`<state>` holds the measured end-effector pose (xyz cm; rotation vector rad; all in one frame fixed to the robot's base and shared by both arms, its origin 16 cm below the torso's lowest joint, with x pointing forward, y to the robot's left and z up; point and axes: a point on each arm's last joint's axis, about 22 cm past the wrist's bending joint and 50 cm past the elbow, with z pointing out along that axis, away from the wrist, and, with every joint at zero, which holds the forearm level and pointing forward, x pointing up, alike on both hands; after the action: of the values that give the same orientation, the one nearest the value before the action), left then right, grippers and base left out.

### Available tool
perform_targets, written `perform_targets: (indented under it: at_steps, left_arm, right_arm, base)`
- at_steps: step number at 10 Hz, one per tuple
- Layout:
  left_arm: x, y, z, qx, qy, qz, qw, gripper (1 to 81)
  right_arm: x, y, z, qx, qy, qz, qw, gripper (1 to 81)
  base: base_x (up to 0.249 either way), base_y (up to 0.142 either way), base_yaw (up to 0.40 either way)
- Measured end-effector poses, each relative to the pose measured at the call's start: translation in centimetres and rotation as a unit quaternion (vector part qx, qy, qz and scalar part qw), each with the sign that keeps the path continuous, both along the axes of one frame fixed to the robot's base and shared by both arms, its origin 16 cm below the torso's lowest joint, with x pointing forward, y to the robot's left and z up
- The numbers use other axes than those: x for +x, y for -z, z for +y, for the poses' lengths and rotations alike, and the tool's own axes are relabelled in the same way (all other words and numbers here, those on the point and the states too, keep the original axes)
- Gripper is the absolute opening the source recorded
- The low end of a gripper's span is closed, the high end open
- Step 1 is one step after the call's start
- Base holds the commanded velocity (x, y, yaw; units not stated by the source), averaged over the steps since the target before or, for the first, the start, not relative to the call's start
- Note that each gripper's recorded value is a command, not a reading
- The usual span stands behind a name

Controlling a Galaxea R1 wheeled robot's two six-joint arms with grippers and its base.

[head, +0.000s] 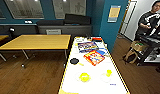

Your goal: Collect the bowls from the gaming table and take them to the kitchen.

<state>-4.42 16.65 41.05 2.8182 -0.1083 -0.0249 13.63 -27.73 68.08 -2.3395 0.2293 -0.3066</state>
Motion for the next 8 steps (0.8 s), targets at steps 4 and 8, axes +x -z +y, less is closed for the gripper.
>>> perform_targets:
  at_steps: [4, 8]
  left_arm:
    - [0.1, 0.0, 0.0, 0.000, 0.000, 0.000, 1.0000, 81.1]
    - [0.3, 0.0, -0.2, -0.001, 0.000, 0.000, 1.0000, 81.1]
  right_arm:
    - [7.9, -2.7, -5.4, -0.033, 0.044, 0.006, 0.9985, 81.1]
    - [14.7, -4.7, -9.0, -0.054, 0.066, 0.026, 0.9960, 81.1]
  base:
    - [0.000, 0.000, 0.000]
    - [0.000, 0.000, 0.000]
